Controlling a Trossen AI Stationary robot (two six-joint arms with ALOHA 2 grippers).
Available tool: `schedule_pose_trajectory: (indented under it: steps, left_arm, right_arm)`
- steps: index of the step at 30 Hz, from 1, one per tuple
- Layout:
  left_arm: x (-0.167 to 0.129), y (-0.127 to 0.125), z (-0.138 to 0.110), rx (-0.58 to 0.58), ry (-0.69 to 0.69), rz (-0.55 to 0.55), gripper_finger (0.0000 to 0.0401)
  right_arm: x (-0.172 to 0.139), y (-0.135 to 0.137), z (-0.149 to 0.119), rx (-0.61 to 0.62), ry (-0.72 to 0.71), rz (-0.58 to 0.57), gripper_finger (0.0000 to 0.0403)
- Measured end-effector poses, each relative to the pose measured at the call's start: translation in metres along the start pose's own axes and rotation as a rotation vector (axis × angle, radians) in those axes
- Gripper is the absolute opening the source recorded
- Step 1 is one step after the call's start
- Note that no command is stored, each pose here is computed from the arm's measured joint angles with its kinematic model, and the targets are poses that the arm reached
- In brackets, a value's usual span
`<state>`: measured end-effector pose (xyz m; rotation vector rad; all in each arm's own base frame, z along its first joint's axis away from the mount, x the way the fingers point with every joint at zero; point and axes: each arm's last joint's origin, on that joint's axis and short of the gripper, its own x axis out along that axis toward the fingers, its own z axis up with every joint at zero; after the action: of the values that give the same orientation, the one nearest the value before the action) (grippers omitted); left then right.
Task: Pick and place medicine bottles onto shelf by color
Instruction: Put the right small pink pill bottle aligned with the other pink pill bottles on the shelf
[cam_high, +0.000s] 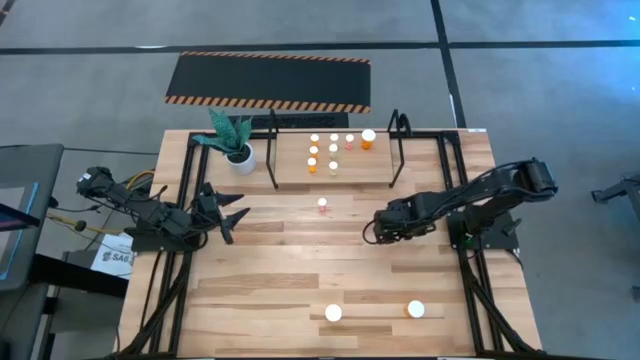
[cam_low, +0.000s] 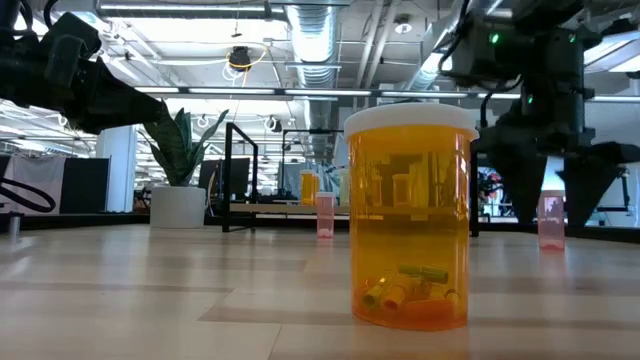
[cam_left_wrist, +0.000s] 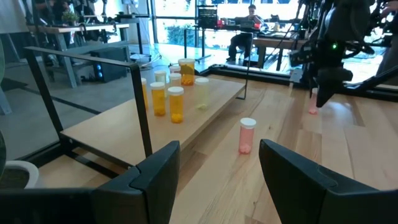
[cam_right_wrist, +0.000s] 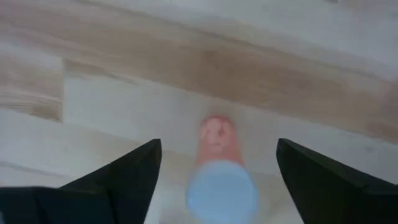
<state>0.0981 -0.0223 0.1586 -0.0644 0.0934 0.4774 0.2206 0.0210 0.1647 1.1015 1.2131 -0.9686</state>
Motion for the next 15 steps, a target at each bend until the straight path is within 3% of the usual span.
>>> schedule_pose_trajectory:
  steps: [8,15]
  left_arm:
    - [0.0,0.0,0.0,0.0,0.0,0.0,0.0208]
    - [0.0,0.0,0.0,0.0,0.0,0.0,0.0208]
  right_arm:
    - [0.015,0.012,0.006,-0.031,0.04,-0.017,0.0285]
    - [0.012,0.012,0.012,-0.02,0.05,-0.013,0.027]
